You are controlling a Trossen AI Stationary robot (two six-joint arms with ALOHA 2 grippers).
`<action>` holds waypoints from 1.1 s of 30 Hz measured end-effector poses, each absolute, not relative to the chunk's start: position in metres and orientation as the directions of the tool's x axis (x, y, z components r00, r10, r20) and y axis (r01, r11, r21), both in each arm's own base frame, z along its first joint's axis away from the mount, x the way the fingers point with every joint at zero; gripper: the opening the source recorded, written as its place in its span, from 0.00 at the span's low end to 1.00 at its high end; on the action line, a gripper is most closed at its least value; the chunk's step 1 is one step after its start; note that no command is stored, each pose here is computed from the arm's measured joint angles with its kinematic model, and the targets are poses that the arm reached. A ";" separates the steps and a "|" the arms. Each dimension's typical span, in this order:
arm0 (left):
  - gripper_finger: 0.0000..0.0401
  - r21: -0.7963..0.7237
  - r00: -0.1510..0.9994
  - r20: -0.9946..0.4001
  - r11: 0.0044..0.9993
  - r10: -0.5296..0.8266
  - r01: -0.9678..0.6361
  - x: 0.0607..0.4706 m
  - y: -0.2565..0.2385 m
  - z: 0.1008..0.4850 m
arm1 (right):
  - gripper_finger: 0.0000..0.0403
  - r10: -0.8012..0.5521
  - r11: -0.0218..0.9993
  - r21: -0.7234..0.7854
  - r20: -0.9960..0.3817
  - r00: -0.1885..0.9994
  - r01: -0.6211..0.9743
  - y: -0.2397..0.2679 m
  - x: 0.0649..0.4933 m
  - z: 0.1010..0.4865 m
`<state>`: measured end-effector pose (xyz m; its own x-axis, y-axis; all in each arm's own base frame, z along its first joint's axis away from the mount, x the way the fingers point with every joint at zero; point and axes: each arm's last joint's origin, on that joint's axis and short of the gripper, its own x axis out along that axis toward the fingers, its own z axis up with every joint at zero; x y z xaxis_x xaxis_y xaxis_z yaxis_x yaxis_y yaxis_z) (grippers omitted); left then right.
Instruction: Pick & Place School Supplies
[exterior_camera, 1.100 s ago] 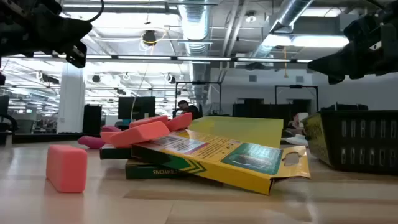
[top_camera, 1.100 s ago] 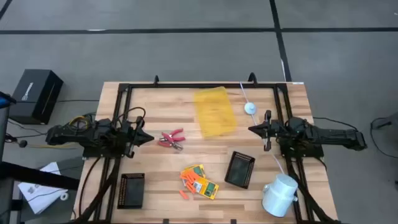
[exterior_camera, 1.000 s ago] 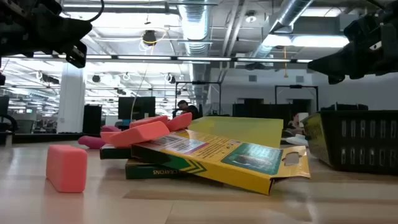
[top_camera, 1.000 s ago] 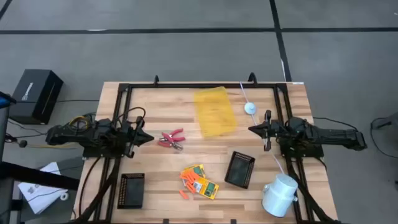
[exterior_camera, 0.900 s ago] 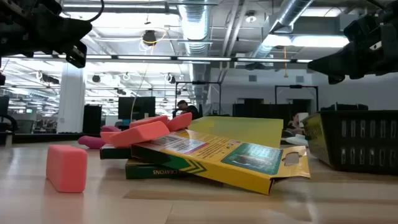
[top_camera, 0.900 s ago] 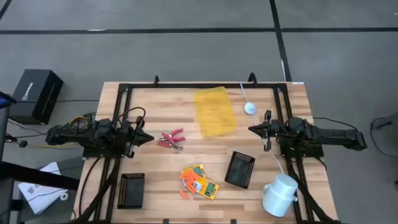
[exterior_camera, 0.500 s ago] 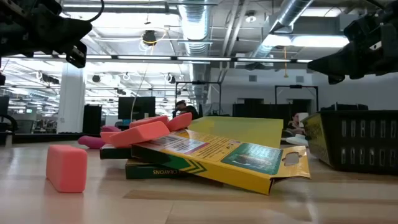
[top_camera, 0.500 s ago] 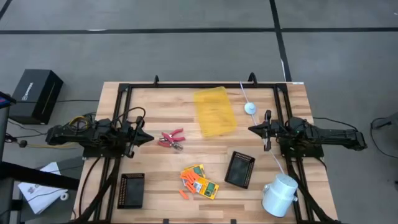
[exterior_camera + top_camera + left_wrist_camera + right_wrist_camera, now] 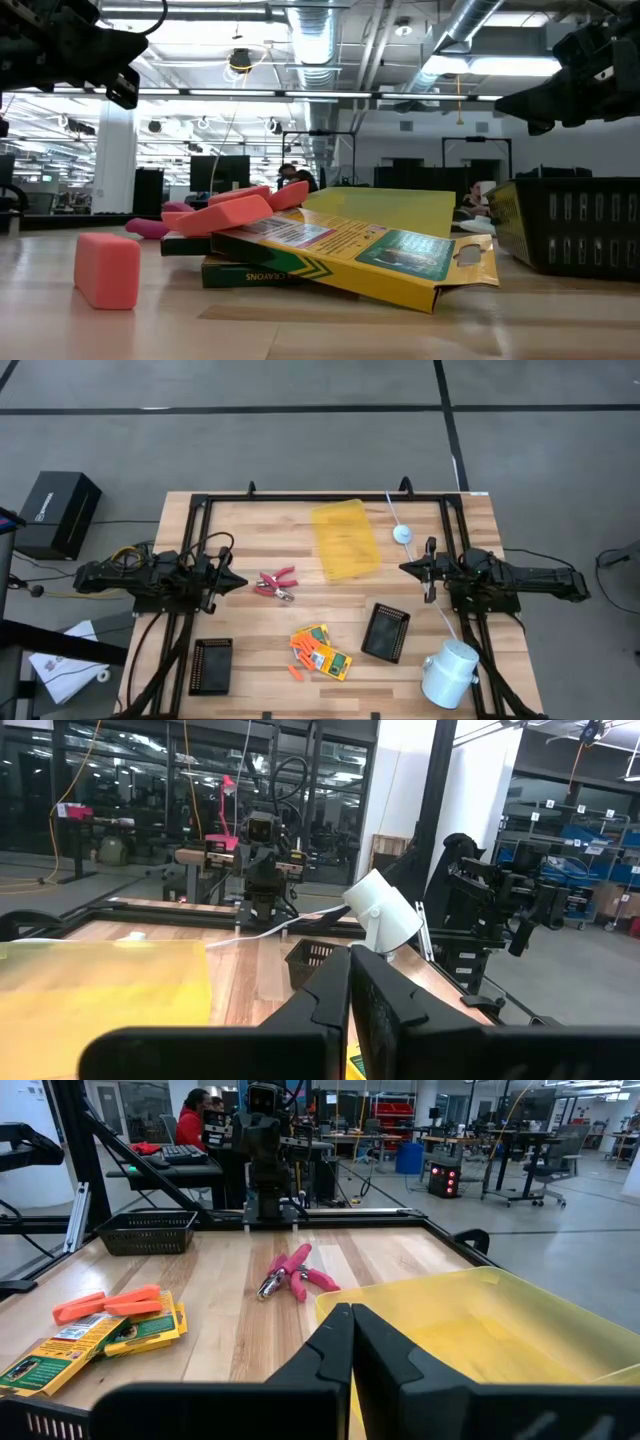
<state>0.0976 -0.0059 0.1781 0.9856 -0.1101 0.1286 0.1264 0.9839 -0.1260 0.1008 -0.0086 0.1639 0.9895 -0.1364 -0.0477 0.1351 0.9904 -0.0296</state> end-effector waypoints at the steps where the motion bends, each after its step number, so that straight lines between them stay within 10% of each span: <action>1: 0.02 -0.126 0.986 0.129 0.984 -0.110 0.127 0.098 -0.006 0.178 | 0.00 -0.137 0.990 -0.029 -0.048 0.989 0.135 -0.009 0.101 0.164; 27: 0.02 -0.119 0.944 0.324 0.987 -0.068 0.112 0.093 -0.005 0.197 | 0.00 -0.136 0.990 -0.029 -0.048 0.989 0.135 -0.009 0.101 0.164; 33: 0.02 -0.311 0.939 0.343 0.941 -0.022 0.136 0.093 -0.003 0.199 | 0.00 -0.137 0.990 -0.029 -0.048 0.989 0.136 -0.009 0.101 0.164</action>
<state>0.0927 -0.0032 0.1988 0.9389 -0.0221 0.3435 0.1360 0.9406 -0.3110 0.1008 -0.0087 0.1639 0.9894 -0.1368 -0.0481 0.1355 0.9903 -0.0292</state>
